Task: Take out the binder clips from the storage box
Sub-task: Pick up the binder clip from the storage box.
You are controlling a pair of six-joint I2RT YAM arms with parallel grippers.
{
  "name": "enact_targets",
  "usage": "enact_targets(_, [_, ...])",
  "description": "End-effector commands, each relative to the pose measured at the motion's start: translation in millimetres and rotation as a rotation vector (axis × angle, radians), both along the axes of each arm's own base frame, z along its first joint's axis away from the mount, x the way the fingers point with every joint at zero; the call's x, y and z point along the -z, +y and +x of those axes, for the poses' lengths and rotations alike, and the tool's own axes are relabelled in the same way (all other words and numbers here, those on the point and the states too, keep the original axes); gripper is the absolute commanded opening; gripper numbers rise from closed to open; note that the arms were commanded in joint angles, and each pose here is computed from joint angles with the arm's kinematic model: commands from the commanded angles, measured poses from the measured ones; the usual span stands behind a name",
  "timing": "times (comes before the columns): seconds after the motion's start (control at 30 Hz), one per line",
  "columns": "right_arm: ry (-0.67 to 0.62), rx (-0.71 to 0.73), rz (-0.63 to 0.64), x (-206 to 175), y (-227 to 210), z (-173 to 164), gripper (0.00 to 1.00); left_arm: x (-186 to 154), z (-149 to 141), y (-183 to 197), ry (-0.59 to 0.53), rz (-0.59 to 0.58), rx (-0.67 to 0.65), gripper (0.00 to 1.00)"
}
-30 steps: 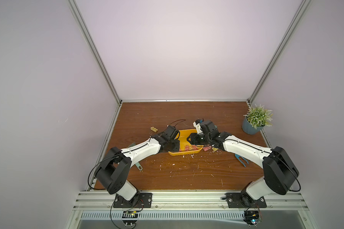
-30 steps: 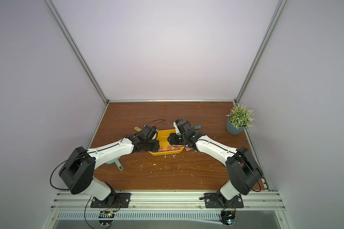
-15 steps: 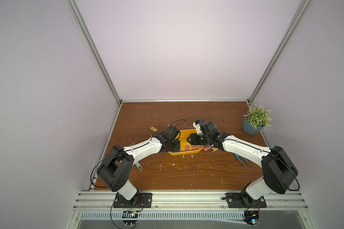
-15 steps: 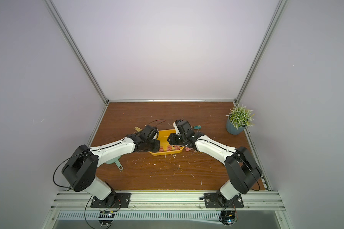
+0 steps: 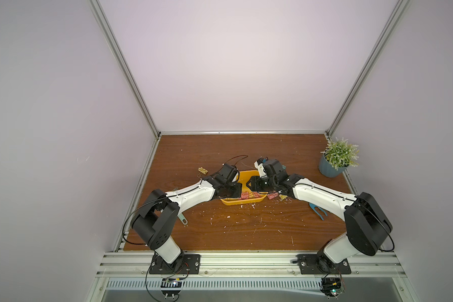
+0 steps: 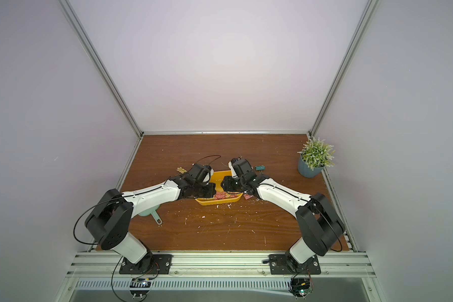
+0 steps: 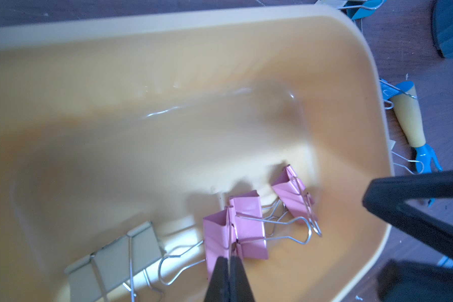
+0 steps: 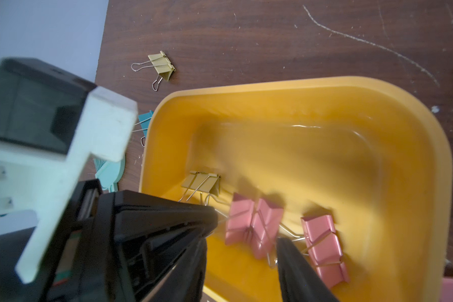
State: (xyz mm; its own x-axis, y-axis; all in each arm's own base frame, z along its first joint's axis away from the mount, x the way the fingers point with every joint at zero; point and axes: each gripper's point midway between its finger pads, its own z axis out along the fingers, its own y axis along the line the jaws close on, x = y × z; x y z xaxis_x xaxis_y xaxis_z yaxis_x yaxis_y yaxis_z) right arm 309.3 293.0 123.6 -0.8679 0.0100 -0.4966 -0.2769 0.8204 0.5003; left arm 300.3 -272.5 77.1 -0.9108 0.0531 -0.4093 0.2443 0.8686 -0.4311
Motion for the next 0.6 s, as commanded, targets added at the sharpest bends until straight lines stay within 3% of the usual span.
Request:
enact_targets(0.0, [-0.044,0.077,-0.005,-18,-11,9,0.49,-9,1,-6,-0.017,-0.033,0.0,0.02])
enact_targets(0.33, [-0.222,0.227,0.106,-63,-47,10,0.51,-56,9,-7,-0.156,-0.172,-0.059,0.0])
enact_targets(0.57, [-0.284,0.125,0.277,-88,-29,-1,0.54,-101,13,14,-0.32,-0.249,-0.154,0.0])
